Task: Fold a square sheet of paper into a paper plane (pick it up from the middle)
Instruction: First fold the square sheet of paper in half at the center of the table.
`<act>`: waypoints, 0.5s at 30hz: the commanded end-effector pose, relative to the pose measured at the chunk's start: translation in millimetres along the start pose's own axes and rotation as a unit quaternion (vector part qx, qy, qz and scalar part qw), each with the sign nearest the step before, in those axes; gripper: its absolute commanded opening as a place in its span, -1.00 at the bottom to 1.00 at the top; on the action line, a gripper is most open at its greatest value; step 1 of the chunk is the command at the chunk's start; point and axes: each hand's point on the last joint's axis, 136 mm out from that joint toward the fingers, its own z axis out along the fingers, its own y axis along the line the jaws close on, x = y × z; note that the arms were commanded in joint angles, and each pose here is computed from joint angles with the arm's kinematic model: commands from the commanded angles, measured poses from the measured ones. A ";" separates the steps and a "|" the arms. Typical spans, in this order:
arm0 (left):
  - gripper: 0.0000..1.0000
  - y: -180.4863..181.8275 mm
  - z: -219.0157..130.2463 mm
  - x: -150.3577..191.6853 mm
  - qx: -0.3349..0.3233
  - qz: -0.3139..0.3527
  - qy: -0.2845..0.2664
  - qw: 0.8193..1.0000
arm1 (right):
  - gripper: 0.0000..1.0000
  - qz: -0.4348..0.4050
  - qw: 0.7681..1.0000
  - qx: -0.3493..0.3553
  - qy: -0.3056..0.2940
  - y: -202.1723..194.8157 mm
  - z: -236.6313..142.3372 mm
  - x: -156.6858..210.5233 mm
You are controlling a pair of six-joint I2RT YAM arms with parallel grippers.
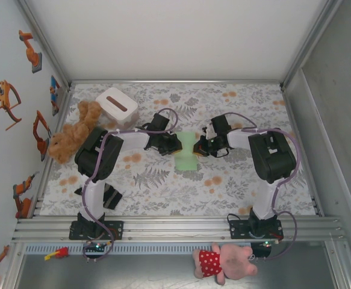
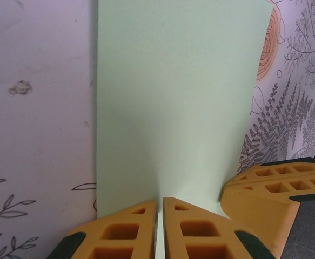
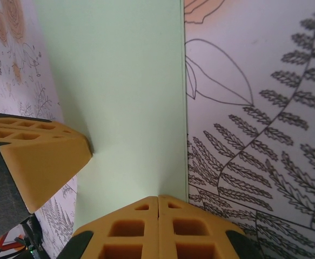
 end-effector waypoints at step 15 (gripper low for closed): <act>-0.66 -15.4 -6.1 38.5 0.053 -0.024 0.027 0.998 | -1.00 0.065 0.991 0.106 0.043 -70.3 19.6 25.0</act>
